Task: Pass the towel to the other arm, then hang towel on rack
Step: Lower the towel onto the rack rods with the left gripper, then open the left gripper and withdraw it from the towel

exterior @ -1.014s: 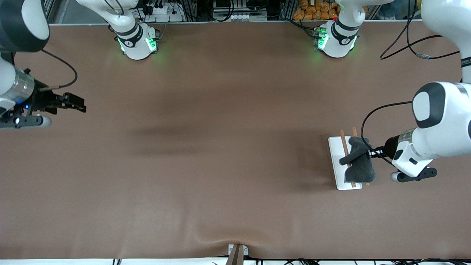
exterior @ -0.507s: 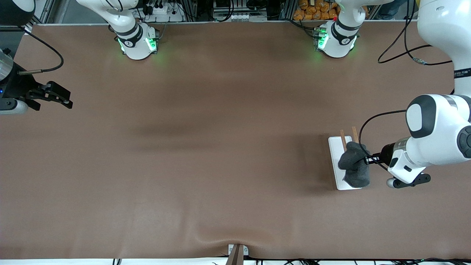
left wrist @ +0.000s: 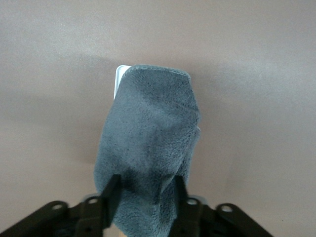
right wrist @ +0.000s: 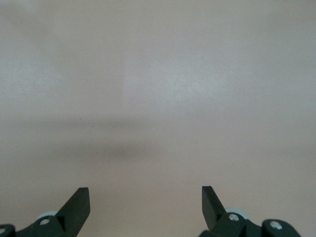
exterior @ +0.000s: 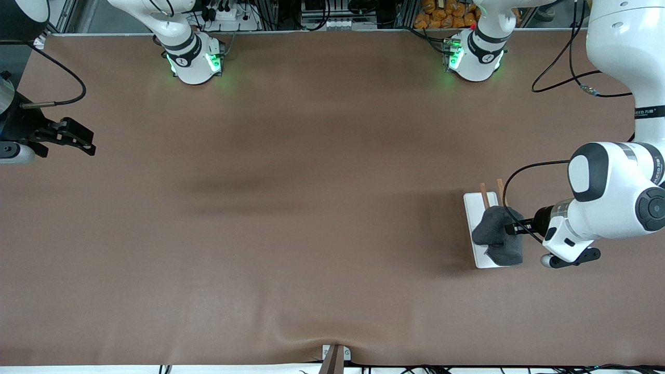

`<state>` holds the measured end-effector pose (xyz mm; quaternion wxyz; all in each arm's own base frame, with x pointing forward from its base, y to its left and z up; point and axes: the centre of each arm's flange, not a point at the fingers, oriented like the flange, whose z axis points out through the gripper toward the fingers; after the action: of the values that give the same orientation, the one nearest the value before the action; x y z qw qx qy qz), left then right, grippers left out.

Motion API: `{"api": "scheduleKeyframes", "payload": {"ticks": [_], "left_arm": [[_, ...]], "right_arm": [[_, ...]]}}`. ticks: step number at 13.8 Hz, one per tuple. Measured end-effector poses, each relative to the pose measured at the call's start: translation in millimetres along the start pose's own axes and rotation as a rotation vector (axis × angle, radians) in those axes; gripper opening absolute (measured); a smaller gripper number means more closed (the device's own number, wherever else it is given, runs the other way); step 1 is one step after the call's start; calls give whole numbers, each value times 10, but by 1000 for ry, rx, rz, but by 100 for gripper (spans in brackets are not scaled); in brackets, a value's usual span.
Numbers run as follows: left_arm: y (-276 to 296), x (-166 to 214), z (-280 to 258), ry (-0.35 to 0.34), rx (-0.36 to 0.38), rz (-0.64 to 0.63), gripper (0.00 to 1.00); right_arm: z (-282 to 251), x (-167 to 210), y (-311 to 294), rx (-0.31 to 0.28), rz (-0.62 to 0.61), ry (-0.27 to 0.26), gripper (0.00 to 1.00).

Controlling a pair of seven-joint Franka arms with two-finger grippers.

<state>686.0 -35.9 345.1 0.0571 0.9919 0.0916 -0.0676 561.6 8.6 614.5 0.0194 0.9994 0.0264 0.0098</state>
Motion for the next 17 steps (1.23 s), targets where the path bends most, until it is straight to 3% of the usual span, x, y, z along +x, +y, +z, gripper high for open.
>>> {"api": "scheduleKeyframes", "payload": {"ticks": [4, 12, 17], "left_arm": [[11, -51, -272, 26, -4, 3, 99], [114, -744, -1746, 103, -6, 36, 100], [244, -1189, -2301, 35, 14, 70, 100]], "right_arm": [[-19, 5, -36, -2, -7, 1, 100], [-11, 6, -23, -4, -5, -5, 100], [-10, 5, -19, -4, -5, -7, 100]]}}
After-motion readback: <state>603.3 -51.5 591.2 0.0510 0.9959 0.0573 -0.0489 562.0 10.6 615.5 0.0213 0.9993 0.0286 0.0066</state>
